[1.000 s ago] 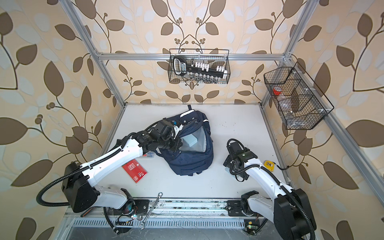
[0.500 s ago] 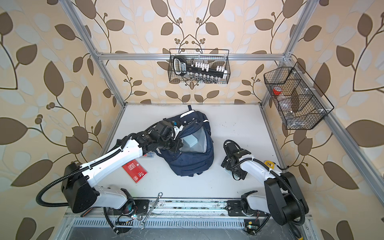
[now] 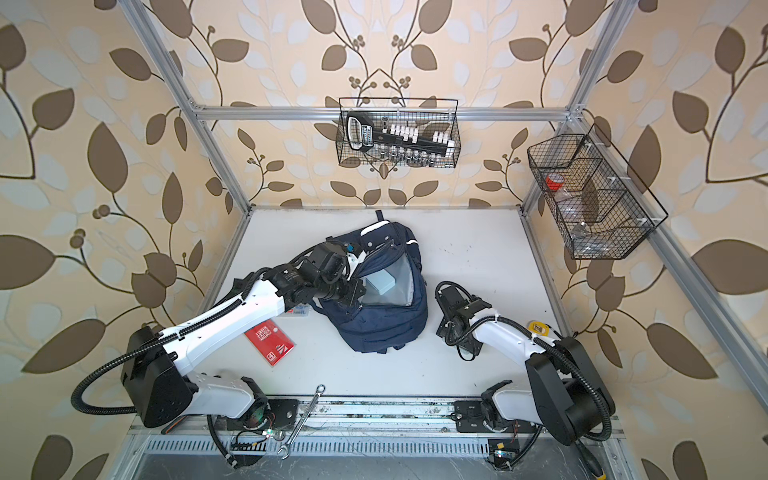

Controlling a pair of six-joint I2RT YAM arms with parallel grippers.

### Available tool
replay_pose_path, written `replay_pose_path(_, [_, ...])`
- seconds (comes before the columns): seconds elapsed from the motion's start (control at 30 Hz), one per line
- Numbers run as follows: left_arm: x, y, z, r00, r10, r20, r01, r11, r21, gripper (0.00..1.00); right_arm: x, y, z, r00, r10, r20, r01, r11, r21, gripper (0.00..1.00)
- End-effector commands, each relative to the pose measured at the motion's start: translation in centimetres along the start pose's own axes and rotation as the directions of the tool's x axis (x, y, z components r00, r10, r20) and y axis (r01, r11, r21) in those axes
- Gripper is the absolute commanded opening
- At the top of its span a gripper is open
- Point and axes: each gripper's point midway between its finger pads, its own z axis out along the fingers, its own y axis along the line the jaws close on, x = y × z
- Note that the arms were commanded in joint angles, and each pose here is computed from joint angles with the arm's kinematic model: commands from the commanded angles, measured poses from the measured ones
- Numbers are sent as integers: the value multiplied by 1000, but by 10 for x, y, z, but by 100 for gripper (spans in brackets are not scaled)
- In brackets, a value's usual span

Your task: Pack the student bag

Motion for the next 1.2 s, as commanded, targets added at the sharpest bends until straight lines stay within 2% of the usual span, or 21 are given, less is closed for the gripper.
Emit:
replay_pose_path(0.0, [-44, -36, -35, 978, 38, 206, -68, 988, 139, 0, 10, 6, -3, 999, -29, -34, 29, 1000, -10, 57])
replay_pose_path(0.2, [-37, -29, -28, 983, -5, 184, -21, 991, 136, 0, 10, 4, 3, 998, -54, -25, 55, 998, 29, 57])
replay_pose_path(0.37, [-35, -27, -29, 983, -17, 184, -8, 991, 132, 0, 17, -2, 11, 997, -64, -33, 66, 997, 51, 78])
replay_pose_path(0.57, [-37, -25, -30, 982, -22, 189, 0, 993, 120, 0, 24, 4, 7, 996, -72, -57, 72, 997, -2, 83])
replay_pose_path(0.73, [-37, -23, -30, 981, -30, 192, 10, 994, 107, 0, 30, 8, 0, 994, -80, -68, 77, 996, -47, 76])
replay_pose_path(0.9, [-38, -22, -30, 981, -39, 191, 19, 994, 106, 0, 30, 3, 0, 995, -78, -66, 77, 997, -17, 68])
replay_pose_path(1.03, [-39, -22, -31, 980, -35, 196, 14, 994, 105, 0, 21, 3, -6, 995, -98, -34, 98, 995, 0, 57])
replay_pose_path(1.17, [-41, -23, -35, 978, -29, 206, 8, 995, 101, 0, 1, 7, -32, 991, -132, 35, 132, 991, 5, 46])
